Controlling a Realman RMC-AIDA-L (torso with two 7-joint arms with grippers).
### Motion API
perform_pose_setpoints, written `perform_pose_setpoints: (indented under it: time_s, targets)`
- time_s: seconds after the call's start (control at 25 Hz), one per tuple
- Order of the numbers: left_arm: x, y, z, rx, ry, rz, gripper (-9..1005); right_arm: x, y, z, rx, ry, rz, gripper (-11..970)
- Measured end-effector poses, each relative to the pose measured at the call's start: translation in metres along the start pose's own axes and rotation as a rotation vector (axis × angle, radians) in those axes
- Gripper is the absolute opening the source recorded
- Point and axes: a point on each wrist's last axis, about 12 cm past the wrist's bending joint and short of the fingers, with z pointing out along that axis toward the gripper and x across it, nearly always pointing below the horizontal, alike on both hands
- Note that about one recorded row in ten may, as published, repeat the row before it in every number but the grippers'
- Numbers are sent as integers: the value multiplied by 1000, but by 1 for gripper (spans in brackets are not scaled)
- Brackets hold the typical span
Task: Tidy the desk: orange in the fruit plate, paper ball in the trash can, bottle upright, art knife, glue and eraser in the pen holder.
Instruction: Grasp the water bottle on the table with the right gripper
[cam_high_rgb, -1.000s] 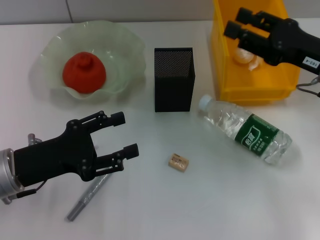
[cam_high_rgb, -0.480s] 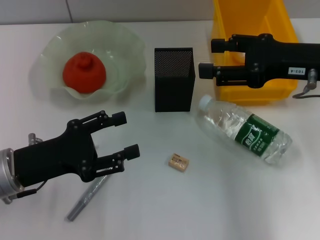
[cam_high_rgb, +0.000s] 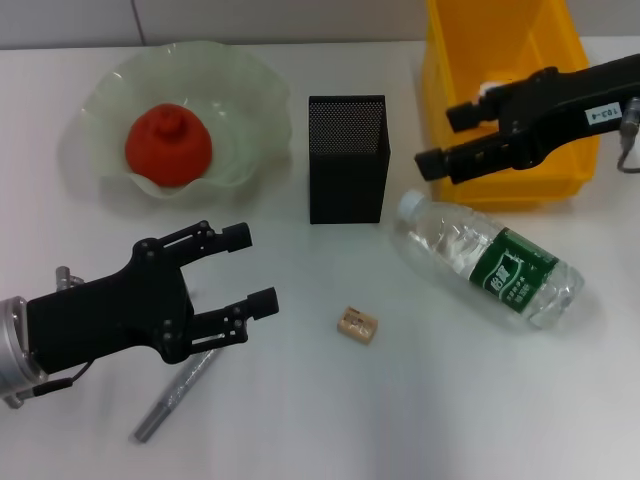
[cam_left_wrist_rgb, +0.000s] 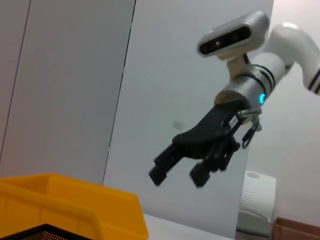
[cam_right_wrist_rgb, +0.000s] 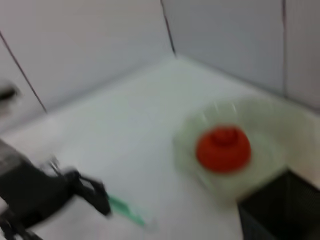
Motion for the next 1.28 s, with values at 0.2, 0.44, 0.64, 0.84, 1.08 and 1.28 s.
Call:
perform_pose_setpoints:
  time_s: [0.2,0.44,0.64,0.84,1.08,1.28]
  targets:
    - [0,1,1,1,1,3,782,-15,-1,3,86,158,36,815]
    - [1,-1,0,-1,-2,-1,781,-21,3,15,132,331,53,815]
    - [1,-1,0,2,-2,-2,781,-17,2,24,163,423,67,814]
    - [1,-2,0,6,-2,-3,781,-10,-7,31,173,484,107,814]
    - [1,-2,0,9,-1,-4,781,-4,-12,36,231,540,123,815]
    - [2,-3,1,12,-1,-5,781,2,-19,41,251,560,147,814]
